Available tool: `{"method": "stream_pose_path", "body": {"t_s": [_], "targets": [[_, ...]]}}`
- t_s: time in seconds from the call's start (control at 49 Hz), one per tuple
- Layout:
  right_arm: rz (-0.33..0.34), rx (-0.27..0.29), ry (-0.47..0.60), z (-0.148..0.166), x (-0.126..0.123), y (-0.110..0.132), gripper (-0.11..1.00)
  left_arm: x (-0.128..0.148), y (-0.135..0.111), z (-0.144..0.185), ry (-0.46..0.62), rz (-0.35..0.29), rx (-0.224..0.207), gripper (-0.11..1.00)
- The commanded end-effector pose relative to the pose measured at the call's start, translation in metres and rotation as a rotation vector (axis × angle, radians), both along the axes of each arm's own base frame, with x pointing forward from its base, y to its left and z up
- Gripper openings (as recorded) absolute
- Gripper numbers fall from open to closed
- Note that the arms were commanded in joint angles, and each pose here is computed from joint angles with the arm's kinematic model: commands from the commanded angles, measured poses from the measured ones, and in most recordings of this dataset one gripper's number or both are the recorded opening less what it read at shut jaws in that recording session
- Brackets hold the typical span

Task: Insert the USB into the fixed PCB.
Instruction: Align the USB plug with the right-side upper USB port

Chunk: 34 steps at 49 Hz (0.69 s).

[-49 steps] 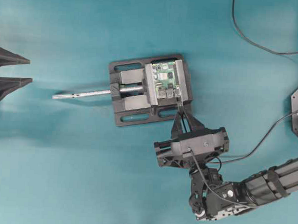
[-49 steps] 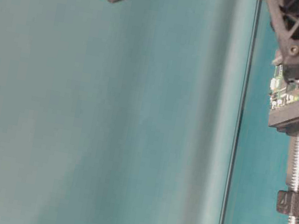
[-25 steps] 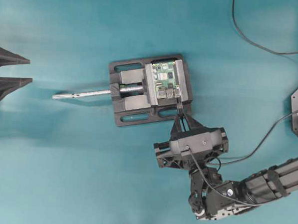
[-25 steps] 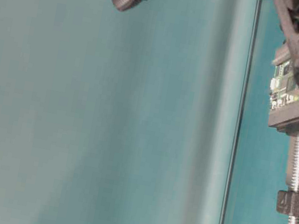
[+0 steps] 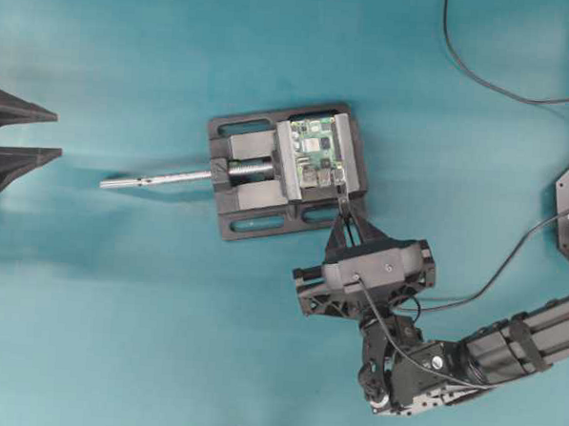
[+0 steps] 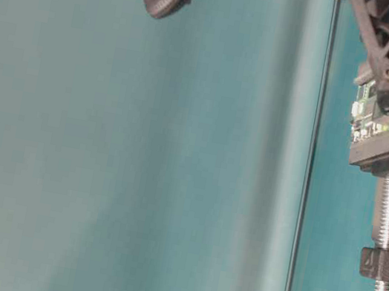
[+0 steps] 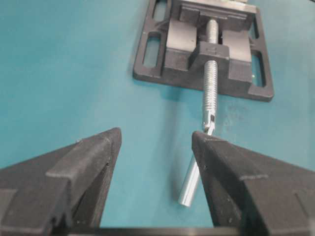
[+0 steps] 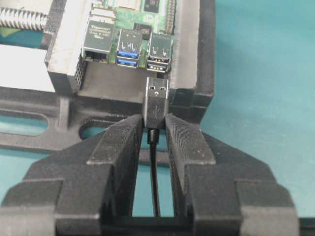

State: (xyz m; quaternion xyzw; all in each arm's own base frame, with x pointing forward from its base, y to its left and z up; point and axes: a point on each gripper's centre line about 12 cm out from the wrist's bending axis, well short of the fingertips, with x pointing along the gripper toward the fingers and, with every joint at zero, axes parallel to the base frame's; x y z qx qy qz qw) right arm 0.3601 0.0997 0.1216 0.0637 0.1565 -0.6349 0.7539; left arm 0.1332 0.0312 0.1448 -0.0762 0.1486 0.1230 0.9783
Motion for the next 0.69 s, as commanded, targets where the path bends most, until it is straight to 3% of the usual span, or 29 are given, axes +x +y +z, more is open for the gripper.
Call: {"method": "stream_pose_path", "body": {"t_s": [0.0, 0.673], "targets": [[-0.007, 0.007, -0.036, 0.0145, 0.0018, -0.0013, 0.19, 0.0020, 0.0007, 0.0040, -0.012, 0.004, -0.005, 0.75], [-0.032, -0.001, -0.031, 0.0110, 0.0052, -0.0090, 0.19, 0.0020, 0.0007, 0.0040, -0.012, 0.004, -0.005, 0.75]]}}
